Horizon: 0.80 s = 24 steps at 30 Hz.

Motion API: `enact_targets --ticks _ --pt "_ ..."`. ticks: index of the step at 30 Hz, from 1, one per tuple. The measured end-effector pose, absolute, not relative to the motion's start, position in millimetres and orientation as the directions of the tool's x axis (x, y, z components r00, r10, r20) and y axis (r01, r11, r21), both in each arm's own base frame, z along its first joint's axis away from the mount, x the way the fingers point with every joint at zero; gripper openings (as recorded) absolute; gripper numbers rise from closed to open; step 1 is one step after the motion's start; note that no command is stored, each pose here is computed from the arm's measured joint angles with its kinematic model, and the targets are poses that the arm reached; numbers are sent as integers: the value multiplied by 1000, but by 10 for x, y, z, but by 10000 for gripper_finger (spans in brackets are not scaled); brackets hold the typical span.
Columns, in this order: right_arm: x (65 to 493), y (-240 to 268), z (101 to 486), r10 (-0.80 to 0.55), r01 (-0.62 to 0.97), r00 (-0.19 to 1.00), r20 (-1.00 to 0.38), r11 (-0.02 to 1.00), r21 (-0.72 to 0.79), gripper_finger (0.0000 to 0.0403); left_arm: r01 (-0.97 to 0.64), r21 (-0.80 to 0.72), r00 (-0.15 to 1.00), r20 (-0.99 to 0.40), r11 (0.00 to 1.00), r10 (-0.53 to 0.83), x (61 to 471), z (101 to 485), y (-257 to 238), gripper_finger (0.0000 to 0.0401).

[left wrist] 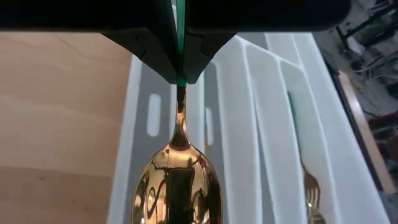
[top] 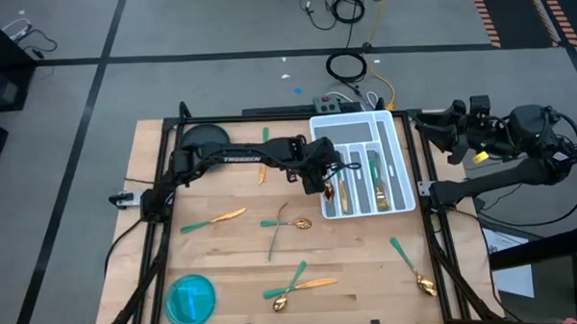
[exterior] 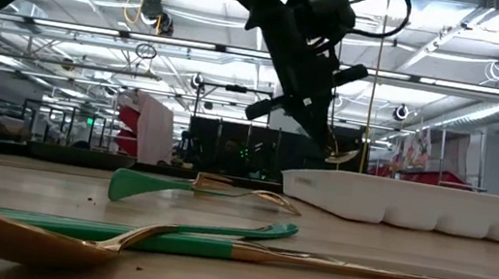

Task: Sort silverware
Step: Put the top green spoon on the silverware tray

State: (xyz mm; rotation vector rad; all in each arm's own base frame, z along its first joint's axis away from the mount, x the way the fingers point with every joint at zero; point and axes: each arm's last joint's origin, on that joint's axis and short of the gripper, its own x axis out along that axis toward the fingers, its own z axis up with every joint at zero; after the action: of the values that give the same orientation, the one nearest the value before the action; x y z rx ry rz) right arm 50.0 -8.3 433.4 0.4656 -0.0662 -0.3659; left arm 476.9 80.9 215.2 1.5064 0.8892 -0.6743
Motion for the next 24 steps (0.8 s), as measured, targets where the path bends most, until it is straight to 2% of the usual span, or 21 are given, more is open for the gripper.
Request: enact_targets --ticks 12,24 --pt "502 -76 4334 -337 310 941 -21 839 448 222 865 499 499 -849 -50 173 4869 1817 813 8" --pt "506 -63 4333 -292 272 956 -21 860 432 222 867 492 499 -854 -84 144 4913 1699 763 7"
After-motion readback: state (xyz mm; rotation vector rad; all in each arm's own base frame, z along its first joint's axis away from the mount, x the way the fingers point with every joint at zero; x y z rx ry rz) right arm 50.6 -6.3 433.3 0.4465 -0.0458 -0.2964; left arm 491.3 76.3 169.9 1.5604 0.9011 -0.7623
